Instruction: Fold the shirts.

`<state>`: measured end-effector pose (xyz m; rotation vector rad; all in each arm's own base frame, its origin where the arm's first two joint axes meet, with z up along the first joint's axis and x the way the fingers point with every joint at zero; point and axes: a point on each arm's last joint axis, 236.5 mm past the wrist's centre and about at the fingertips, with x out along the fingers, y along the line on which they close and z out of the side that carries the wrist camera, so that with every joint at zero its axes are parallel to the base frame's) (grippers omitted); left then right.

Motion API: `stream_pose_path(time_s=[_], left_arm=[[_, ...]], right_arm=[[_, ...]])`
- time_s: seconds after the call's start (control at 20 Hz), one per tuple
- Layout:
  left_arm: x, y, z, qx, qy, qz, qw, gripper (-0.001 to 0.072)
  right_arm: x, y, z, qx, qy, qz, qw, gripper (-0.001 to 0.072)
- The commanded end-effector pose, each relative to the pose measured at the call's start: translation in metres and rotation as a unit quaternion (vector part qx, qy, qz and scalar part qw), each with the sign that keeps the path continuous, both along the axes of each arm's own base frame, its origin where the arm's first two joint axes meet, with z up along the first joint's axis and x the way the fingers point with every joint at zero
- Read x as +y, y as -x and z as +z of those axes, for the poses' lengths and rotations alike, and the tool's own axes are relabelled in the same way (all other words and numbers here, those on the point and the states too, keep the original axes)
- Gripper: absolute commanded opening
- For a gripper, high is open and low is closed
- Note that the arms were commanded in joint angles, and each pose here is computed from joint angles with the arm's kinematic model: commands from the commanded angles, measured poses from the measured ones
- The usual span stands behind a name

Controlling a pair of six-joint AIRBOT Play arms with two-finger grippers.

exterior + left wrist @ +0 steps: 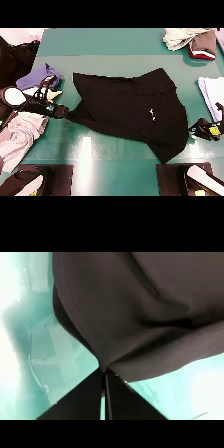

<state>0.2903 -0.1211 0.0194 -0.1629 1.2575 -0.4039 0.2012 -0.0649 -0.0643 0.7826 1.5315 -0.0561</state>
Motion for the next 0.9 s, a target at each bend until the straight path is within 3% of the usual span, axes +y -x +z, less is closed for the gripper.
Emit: stream_pose_path(time_s=[0.0,0.4,0.5,0.6,0.85], left_arm=[[-0.006,-0.004,0.004,-0.008,0.016,0.006,1.0,0.002],[-0.008,-0.005,0.006,-0.009,0.022,0.007,1.0,0.0021],[-0.009,-0.005,0.006,-0.008,0.024,0.008,1.0,0.0021],[-0.009,-0.005,0.006,-0.008,0.025,0.008,1.0,0.002],[-0.016,-0.028,0.042,-0.058,0.043,0.012,0.997,0.002]], right_arm=[[-0.004,0.0,-0.014,0.015,-0.011,-0.003,1.0,0.0387],[0.008,0.009,-0.03,0.041,-0.041,-0.006,0.998,0.0377],[0.013,0.015,-0.035,0.043,-0.046,0.002,0.998,0.0286],[0.015,0.016,-0.033,0.04,-0.048,0.011,0.998,0.0048],[0.011,-0.04,0.028,-0.1,-0.022,-0.026,0.994,0.002]])
